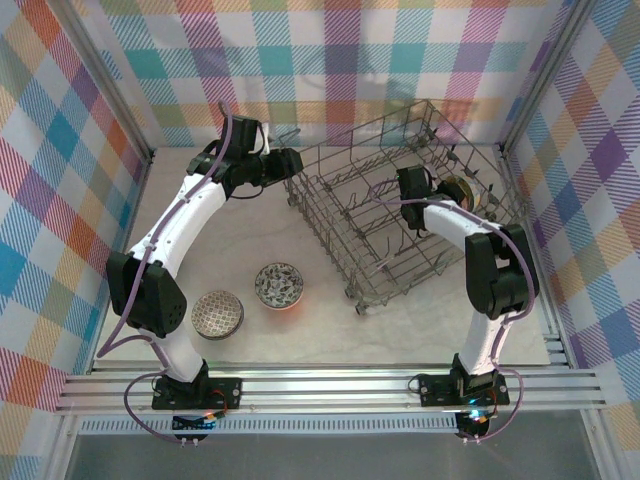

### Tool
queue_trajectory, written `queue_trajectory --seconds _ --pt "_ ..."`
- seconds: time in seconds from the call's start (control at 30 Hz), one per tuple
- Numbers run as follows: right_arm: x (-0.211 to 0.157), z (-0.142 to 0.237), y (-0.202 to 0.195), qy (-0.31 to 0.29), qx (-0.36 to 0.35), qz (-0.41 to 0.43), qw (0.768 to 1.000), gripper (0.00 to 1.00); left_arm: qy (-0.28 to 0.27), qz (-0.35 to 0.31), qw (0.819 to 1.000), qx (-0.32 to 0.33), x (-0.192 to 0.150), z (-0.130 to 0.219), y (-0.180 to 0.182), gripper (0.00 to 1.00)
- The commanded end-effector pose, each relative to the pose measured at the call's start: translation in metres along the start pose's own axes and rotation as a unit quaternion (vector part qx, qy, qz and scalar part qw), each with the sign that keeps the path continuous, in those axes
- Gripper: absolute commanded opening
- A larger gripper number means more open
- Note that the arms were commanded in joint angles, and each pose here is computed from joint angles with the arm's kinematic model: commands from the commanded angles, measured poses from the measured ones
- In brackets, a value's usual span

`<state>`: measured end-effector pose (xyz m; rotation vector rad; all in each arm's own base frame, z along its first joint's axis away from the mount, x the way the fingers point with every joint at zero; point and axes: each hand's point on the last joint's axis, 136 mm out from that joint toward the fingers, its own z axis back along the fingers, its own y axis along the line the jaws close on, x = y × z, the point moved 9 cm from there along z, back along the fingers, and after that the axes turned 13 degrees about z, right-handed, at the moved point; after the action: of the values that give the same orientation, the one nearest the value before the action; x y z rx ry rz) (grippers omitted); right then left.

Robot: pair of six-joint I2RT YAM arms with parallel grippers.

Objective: Load the bowls into the dish rack

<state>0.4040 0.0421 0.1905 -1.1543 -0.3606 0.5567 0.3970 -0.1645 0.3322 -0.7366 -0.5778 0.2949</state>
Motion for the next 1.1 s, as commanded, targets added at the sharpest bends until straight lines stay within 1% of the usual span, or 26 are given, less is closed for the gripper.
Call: queue_trajectory --seconds 0.0,0.13,0.2,0.23,0.33,0.43,0.5,0.6,0.77,0.9,1.07 --pt "0.003 -0.003 -0.010 -0.004 0.002 -0.018 1.000 0.26 -0.003 0.006 1.000 0.009 0.005 0.003 0.002 0.54" --pt "-0.004 0.002 -0.030 -0.017 0.003 -0.047 0.999 0.42 0.001 0.007 0.999 0.032 0.006 0.007 0.010 0.55" --pt "-0.006 0.010 -0.041 -0.035 0.013 -0.068 0.997 0.55 0.006 0.014 0.999 0.045 0.006 0.011 0.018 0.55" --pt "-0.007 0.013 -0.046 -0.048 0.022 -0.077 0.996 0.64 0.007 0.017 0.998 0.055 0.007 0.014 0.023 0.56" --pt "-0.006 0.020 -0.059 -0.066 0.035 -0.093 0.993 0.76 0.006 0.026 0.996 0.082 0.009 0.026 0.036 0.56" --pt "-0.004 0.028 -0.073 -0.082 0.056 -0.121 0.988 0.78 0.010 0.024 0.993 0.113 0.004 0.040 0.045 0.57" --pt "-0.003 0.033 -0.081 -0.091 0.074 -0.141 0.983 0.79 0.025 0.020 0.991 0.132 -0.004 0.046 0.051 0.57" --pt "0.002 0.041 -0.090 -0.110 0.115 -0.169 0.973 0.79 0.064 0.023 0.983 0.168 -0.022 0.050 0.066 0.58" --pt "0.017 0.055 -0.098 -0.161 0.210 -0.209 0.941 0.79 0.142 0.027 0.964 0.222 -0.060 0.055 0.097 0.58" --pt "0.027 0.061 -0.099 -0.197 0.252 -0.228 0.919 0.79 0.202 0.025 0.947 0.250 -0.089 0.056 0.118 0.58" --pt "0.036 0.065 -0.099 -0.218 0.289 -0.239 0.901 0.79 0.243 0.011 0.932 0.269 -0.121 0.056 0.133 0.57"
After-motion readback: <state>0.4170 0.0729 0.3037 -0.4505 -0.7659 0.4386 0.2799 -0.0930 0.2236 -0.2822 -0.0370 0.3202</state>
